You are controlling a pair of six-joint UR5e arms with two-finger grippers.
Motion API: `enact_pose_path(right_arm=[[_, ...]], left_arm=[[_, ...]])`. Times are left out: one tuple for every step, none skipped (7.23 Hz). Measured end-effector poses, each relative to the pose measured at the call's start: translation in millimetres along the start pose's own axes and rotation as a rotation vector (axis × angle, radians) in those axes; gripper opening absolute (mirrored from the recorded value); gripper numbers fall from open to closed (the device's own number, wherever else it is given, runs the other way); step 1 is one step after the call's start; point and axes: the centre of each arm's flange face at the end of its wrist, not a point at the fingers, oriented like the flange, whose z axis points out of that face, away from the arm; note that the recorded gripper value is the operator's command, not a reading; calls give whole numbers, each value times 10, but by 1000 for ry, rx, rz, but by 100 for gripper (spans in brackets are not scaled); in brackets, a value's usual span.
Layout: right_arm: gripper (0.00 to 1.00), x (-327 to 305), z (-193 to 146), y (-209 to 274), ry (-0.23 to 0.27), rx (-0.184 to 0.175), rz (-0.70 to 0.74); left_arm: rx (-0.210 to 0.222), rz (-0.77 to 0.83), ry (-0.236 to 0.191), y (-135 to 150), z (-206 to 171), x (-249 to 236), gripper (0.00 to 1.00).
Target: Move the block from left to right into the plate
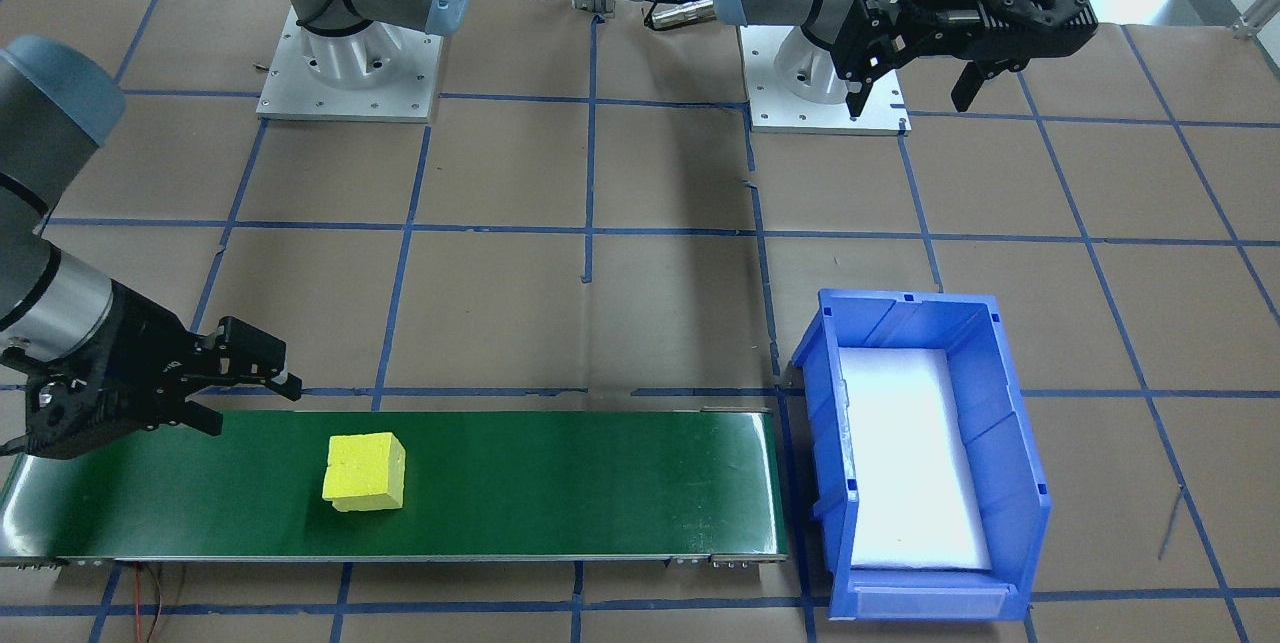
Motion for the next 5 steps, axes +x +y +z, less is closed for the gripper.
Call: enact_pose_path(right_arm=[[99,-21,185,-31,4,21,-29],[99,-62,307,-49,3,31,-49],[100,-85,391,-58,-9,36,-56],[100,-75,485,-61,-29,35,-54],[96,-45,570,-58,-42,28,-49]], left_arm=[[-5,-3,0,-29,76,-7,100],[0,-4,0,-58,127,0,100],[11,-4,1,-84,150,12,100],[21,-1,2,-104,157,23,100],[23,20,0,-124,168,35,100]])
